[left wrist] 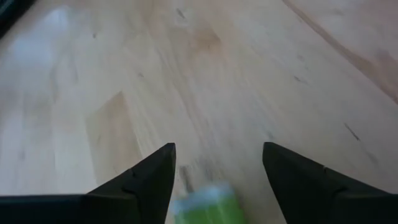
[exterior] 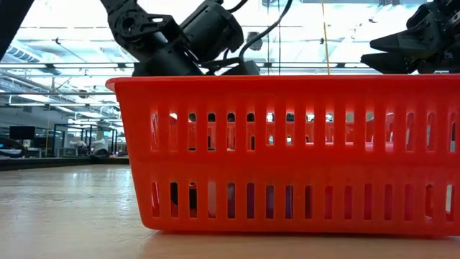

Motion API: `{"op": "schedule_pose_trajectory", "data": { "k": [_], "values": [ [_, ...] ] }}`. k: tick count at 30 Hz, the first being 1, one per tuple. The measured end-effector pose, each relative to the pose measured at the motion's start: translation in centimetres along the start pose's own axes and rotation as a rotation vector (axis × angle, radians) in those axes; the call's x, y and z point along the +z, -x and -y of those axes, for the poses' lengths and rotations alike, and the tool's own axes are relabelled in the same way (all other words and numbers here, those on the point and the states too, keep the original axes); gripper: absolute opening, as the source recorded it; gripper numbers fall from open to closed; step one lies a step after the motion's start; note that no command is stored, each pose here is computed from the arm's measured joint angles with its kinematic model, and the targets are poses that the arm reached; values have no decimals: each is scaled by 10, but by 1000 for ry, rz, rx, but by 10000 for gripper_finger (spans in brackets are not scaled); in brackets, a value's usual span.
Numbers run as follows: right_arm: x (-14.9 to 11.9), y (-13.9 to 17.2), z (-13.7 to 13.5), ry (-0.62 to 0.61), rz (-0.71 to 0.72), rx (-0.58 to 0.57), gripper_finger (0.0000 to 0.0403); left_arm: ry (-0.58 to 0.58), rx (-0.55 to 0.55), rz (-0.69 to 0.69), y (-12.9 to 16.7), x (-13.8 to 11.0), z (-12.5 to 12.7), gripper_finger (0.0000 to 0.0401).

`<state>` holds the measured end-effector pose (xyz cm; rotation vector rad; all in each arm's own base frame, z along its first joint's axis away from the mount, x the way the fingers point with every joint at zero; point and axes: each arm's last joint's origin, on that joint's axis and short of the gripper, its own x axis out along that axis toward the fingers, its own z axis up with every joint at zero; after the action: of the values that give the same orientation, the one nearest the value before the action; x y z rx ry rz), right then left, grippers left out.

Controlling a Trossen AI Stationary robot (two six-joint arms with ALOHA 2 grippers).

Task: Pick & Place Office items
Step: Put the green charger adapter into the bottom orange bin

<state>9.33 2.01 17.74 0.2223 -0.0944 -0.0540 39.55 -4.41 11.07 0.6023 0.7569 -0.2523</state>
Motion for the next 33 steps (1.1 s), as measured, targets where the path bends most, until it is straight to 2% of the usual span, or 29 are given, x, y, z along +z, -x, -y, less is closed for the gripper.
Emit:
{"op": "schedule_pose_trajectory", "data": {
  "k": [4,8,11,19,33],
  "values": [
    [0,0,0,2,-4,-1,165,71,2,-8,-2,-3,-1,235],
    [0,0,0,1,-4,-1,165,248,34,-17,1,-3,-5,222],
    [0,0,0,2,-4,-1,165,313,79,-30,2,-3,-8,214],
    [0,0,0,2,-5,-1,165,345,85,-49,3,-5,-8,194],
    [-1,0,0,2,-6,-2,165,417,17,-119,4,-11,-4,155]
  ]
}}
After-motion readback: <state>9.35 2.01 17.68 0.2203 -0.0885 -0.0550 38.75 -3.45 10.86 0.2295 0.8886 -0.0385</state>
